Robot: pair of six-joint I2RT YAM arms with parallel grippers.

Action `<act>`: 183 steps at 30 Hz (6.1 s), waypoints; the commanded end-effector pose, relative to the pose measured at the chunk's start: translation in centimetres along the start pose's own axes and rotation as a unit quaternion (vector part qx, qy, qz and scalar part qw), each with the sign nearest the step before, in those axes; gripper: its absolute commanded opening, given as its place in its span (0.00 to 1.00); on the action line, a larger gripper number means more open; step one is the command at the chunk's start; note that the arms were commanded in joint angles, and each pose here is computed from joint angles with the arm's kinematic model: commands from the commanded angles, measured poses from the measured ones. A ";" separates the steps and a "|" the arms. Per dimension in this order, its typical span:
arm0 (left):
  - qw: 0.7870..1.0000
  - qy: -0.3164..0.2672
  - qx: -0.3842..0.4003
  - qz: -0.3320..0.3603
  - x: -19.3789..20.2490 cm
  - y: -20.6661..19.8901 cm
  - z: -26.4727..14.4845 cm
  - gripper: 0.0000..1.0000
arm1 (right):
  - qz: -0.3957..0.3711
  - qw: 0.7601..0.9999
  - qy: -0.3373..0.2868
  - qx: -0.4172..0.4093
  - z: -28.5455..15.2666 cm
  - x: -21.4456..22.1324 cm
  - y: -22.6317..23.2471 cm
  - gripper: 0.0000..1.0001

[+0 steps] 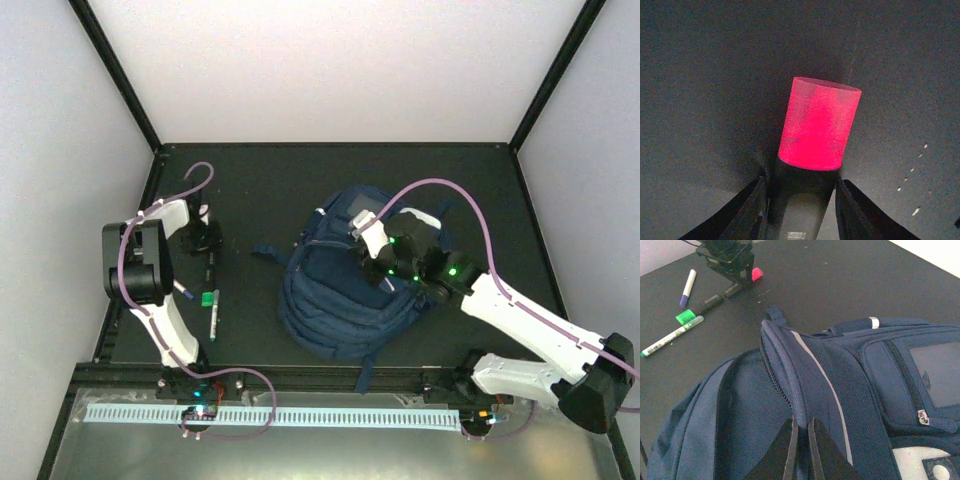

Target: Pack the student bag

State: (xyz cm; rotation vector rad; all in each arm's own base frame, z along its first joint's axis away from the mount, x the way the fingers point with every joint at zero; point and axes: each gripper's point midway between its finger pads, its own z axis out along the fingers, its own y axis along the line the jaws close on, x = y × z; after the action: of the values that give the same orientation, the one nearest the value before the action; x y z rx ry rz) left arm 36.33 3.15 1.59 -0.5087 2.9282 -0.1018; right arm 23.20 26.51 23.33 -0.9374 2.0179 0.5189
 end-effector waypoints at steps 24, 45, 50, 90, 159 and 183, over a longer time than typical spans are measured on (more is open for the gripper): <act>0.922 -0.087 0.370 0.073 13.8 -17.5 -16.6 0.28 | 0.072 0.996 -0.054 0.009 1.1 -5.5 -1.9 0.02; 0.773 -0.051 0.604 -0.190 21.6 -25.9 -23.2 0.28 | 0.080 0.991 -0.109 -0.010 -0.3 -6.8 -1.4 0.02; 0.771 -0.035 0.576 -0.270 21.6 -26.2 -21.1 0.25 | 0.076 0.991 -0.111 -0.005 -0.8 -6.7 -1.5 0.02; 0.885 -0.206 0.414 -0.054 19.5 -23.1 -21.6 0.82 | 0.038 0.984 -0.135 0.112 -2.9 -5.3 -5.1 0.02; 0.980 -0.025 0.075 -0.183 17.1 -1.2 -1.2 0.09 | 0.048 0.982 -0.164 0.078 -4.0 -5.4 -3.9 0.02; 0.744 -0.135 0.614 -0.226 16.2 -12.2 -26.1 0.11 | 0.057 0.982 -0.173 0.056 -3.8 -6.8 -3.3 0.02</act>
State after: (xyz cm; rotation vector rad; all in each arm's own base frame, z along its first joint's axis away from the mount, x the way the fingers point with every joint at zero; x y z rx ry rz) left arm 21.05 -13.19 22.52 -0.6547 1.9684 -1.4757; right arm 25.28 24.47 25.69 -0.7067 1.9186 0.5233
